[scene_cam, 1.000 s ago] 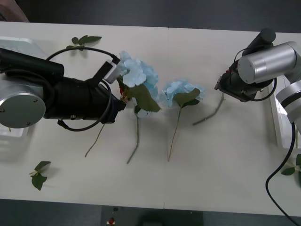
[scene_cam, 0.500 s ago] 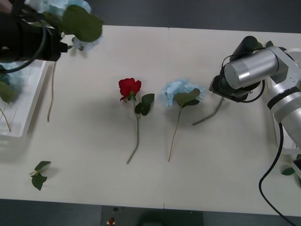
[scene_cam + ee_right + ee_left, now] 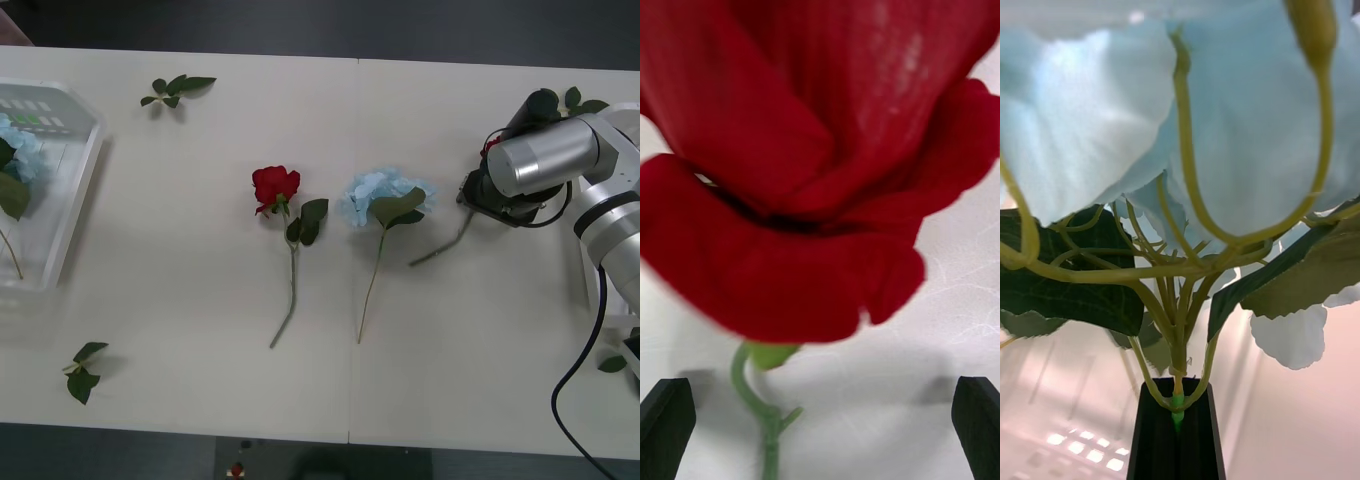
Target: Put the red flowers into the right box and the blue flowers into the left box
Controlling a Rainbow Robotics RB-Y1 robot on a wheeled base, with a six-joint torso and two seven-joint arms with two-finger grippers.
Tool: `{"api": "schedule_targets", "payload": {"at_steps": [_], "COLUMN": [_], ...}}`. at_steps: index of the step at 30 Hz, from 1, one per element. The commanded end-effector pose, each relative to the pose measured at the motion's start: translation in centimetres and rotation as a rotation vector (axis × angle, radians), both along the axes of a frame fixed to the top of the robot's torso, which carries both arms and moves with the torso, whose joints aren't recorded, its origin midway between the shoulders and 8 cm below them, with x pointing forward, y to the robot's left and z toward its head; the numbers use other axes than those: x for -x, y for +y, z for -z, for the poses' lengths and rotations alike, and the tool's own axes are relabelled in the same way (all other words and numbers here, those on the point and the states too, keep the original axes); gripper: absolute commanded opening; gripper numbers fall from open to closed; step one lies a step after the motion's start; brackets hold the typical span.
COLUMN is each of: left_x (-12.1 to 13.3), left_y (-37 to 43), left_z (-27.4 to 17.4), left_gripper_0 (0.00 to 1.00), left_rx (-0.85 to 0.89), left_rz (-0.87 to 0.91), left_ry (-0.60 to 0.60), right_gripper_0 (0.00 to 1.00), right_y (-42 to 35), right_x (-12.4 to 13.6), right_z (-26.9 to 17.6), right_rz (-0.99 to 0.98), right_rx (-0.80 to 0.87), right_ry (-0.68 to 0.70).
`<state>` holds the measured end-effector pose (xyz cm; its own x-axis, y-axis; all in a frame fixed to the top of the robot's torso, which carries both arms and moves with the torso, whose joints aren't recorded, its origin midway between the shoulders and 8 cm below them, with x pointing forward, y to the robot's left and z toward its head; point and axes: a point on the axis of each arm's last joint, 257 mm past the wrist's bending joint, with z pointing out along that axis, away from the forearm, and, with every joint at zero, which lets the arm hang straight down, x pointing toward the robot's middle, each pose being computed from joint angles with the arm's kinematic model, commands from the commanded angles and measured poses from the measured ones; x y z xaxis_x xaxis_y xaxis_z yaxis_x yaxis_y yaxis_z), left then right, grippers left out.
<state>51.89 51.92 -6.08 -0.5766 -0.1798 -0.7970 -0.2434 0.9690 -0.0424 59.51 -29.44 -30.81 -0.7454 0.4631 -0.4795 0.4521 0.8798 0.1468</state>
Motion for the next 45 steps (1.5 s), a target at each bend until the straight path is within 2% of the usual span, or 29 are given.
{"api": "schedule_targets", "payload": {"at_steps": [1, 7, 10, 11, 12, 14, 18, 20, 25, 26, 27, 31, 32, 33, 38, 45], "left_x": [1.2, 3.6, 4.8, 5.0, 5.4, 5.8, 6.4, 6.5, 6.7, 6.7, 6.6, 6.1, 5.8, 5.4, 4.0, 2.9], "left_y": [3.5, 6.8, 7.9, 8.0, 8.4, 8.7, 9.2, 9.4, 9.6, 9.6, 9.6, 9.4, 9.3, 8.9, 7.0, 1.7], "left_z": [-0.4, 3.9, 6.1, 6.4, 7.0, 7.8, 9.1, 9.4, 9.6, 9.6, 9.5, 9.2, 9.0, 8.8, 6.5, 1.9], "left_gripper_0": [0.0, 0.0, 0.0, 0.01, 0.01, 0.01, 0.01, 0.02, 0.2, 0.38, 0.5, 0.79, 0.93, 1.0, 1.0, 1.0], "left_rx": [-0.094, -0.058, -0.034, -0.03, -0.028, -0.032, -0.035, -0.034, -0.045, -0.048, -0.053, -0.061, -0.06, -0.049, 0.026, 0.112], "left_rz": [-0.039, -0.114, -0.136, -0.138, -0.145, -0.147, -0.158, -0.161, -0.154, -0.15, -0.146, -0.128, -0.121, -0.108, -0.049, 0.085], "left_ry": [0.033, 0.125, 0.173, 0.18, 0.194, 0.213, 0.245, 0.253, 0.261, 0.259, 0.258, 0.237, 0.226, 0.21, 0.132, 0.057], "right_gripper_0": [1.0, 0.99, 0.61, 0.53, 0.34, 0.19, 0.03, 0.0, 0.0, 0.0, 0.0, 0.0, 0.0, 0.0, 0.0, 0.0], "right_y": [2.2, 2.3, 2.5, 2.6, 2.7, 2.8, 2.9, 2.9, 3.0, 3.1, 3.1, 2.9, 2.7, 2.4, 1.4, 0.6], "right_x": [-1.7, -1.6, -1.5, -1.6, -1.5, -1.5, -1.5, -1.4, -1.4, -1.3, -1.3, -1.5, -1.5, -1.6, -1.8, -0.5], "right_z": [-2.2, -2.0, -1.9, -2.0, -1.9, -1.8, -1.8, -1.7, -1.7, -1.6, -1.6, -1.9, -2.0, -2.4, -5.0, -10.8], "right_rz": [-0.032, -0.033, -0.035, -0.035, -0.037, -0.038, -0.04, -0.038, -0.038, -0.04, -0.04, -0.042, -0.039, -0.035, -0.025, -0.034], "right_rx": [-0.009, -0.009, -0.011, -0.011, -0.012, -0.014, -0.013, -0.015, -0.021, -0.02, -0.02, -0.014, -0.01, -0.005, 0.015, 0.011], "right_ry": [-0.044, -0.04, -0.039, -0.04, -0.038, -0.036, -0.036, -0.034, -0.032, -0.03, -0.03, -0.034, -0.035, -0.036, -0.031, -0.032]}}
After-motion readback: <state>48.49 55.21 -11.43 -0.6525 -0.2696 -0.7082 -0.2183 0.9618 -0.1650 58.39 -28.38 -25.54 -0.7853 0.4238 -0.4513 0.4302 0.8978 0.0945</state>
